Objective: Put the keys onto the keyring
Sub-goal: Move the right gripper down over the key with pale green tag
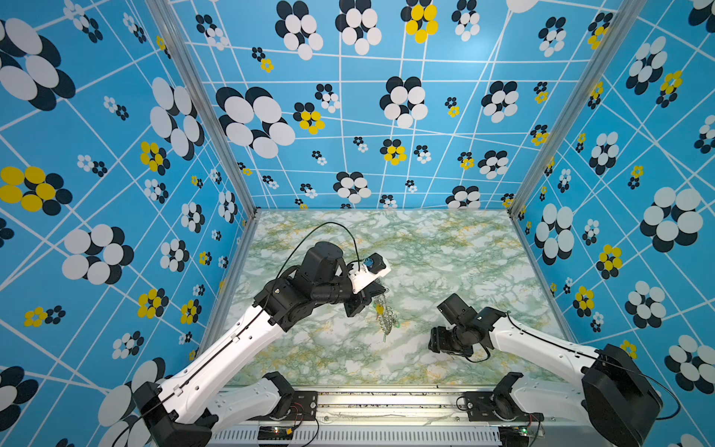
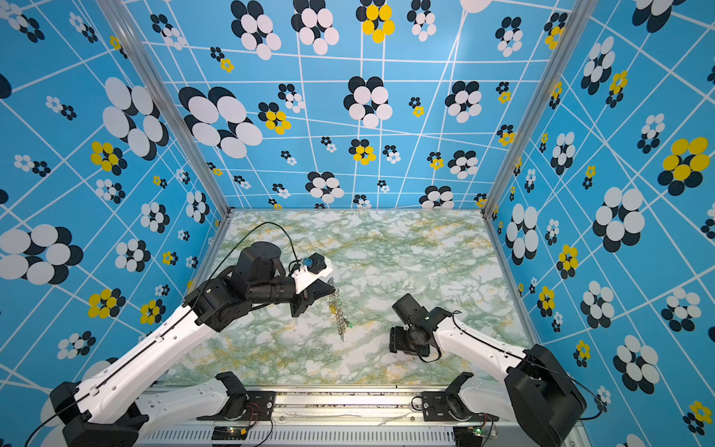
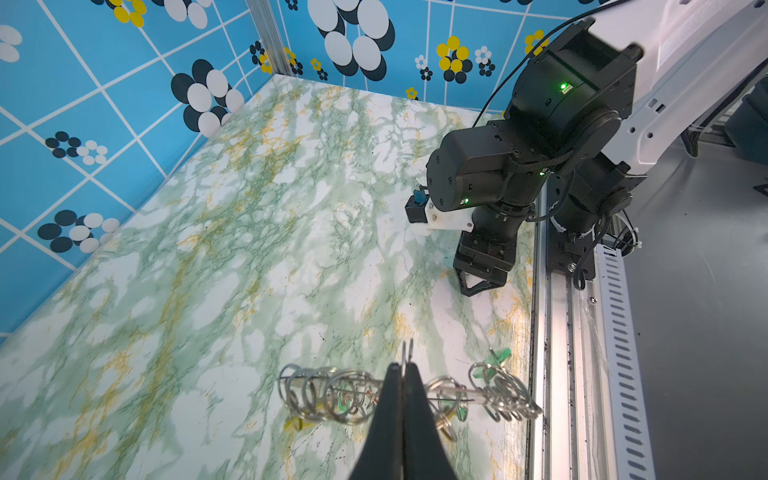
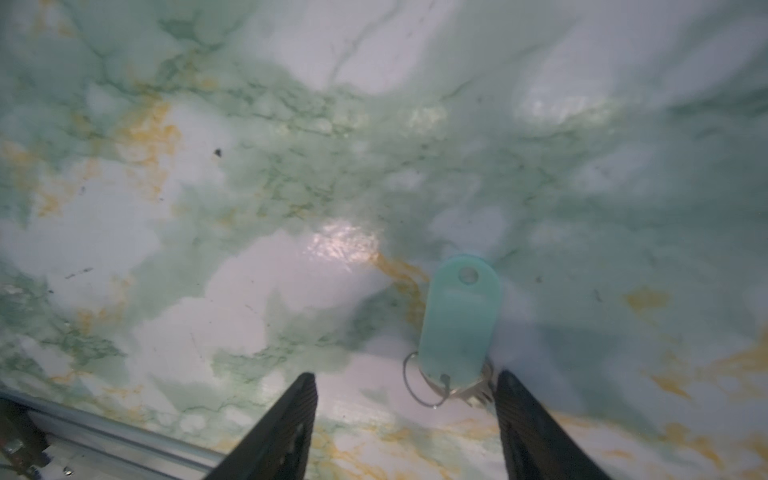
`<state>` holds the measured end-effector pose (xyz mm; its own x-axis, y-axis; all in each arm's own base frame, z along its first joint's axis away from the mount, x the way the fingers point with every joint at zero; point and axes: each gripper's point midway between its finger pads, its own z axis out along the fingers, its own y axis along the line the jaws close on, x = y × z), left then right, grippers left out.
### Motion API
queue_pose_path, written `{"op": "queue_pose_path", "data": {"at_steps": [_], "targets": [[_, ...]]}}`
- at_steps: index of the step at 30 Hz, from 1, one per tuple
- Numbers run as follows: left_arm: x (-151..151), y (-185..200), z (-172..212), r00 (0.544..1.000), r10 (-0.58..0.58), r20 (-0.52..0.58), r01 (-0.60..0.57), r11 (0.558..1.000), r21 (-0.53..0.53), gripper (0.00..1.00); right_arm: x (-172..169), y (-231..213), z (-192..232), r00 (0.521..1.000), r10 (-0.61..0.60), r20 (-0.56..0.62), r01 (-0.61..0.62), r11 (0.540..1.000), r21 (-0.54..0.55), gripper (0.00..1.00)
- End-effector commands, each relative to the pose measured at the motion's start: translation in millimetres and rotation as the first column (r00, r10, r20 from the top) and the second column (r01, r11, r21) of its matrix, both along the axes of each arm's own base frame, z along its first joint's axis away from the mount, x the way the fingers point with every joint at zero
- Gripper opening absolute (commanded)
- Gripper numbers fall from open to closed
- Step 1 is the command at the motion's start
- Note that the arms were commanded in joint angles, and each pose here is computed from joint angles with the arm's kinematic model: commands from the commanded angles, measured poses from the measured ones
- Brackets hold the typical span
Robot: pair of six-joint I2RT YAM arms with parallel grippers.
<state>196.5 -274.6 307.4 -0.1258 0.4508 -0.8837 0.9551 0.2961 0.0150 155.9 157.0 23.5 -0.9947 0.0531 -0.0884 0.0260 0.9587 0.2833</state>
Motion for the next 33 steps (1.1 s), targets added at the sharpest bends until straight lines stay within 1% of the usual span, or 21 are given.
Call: {"op": "queue_pose_path", "data": {"at_steps": [1,5,8,9,11,15,17,20,22,24,26,28,31,33], "targets": [[-2,1,17,1.0,-0.005,0.029,0.007,0.999,-0.054,0.0,-12,17,-6,0.997,-0.012,-0.073,0.019,0.995,0.101,0.71],[-3,2,18,0.999,0.001,0.034,0.001,0.998,-0.058,0.0,-9,31,-2,0.996,0.006,-0.086,0.008,0.986,0.164,0.72],[-3,3,19,0.999,0.006,0.034,-0.004,0.998,-0.066,0.0,-6,38,0,0.996,0.037,-0.081,-0.023,0.985,0.172,0.73],[-3,3,20,0.999,0.008,0.035,-0.006,0.998,-0.068,0.0,-5,36,2,0.996,0.048,-0.076,-0.036,0.987,0.158,0.73],[-4,4,22,0.999,0.012,0.036,-0.01,0.997,-0.07,0.0,-4,28,9,0.997,0.071,-0.043,-0.066,0.992,0.11,0.7],[-5,7,23,0.999,0.019,0.039,-0.016,0.997,-0.072,0.0,4,7,32,0.985,0.152,0.085,-0.151,0.988,-0.023,0.55],[-5,6,23,0.999,0.018,0.036,-0.016,0.997,-0.072,0.0,6,5,40,0.965,0.221,0.139,-0.212,0.974,-0.074,0.53],[-5,5,23,0.999,0.014,0.034,-0.012,0.997,-0.077,0.0,6,10,45,0.917,0.343,0.203,-0.316,0.936,-0.154,0.52],[-6,5,25,0.999,0.015,0.036,-0.012,0.997,-0.081,0.0,7,13,45,0.89,0.392,0.231,-0.353,0.915,-0.195,0.51],[-6,6,27,0.999,0.019,0.039,-0.016,0.996,-0.084,0.0,7,11,40,0.884,0.4,0.241,-0.355,0.911,-0.209,0.51],[-7,7,28,0.999,0.02,0.04,-0.016,0.996,-0.084,0.0,8,8,35,0.887,0.387,0.252,-0.339,0.916,-0.214,0.49],[-9,8,28,0.999,0.02,0.039,-0.017,0.996,-0.083,0.0,10,6,31,0.892,0.356,0.278,-0.305,0.929,-0.21,0.45],[-10,10,28,0.999,0.023,0.041,-0.02,0.996,-0.084,0.0,12,10,31,0.888,0.338,0.312,-0.293,0.939,-0.181,0.39],[-10,11,28,0.999,0.026,0.041,-0.022,0.996,-0.085,0.0,12,10,27,0.893,0.332,0.304,-0.289,0.941,-0.177,0.36]]}}
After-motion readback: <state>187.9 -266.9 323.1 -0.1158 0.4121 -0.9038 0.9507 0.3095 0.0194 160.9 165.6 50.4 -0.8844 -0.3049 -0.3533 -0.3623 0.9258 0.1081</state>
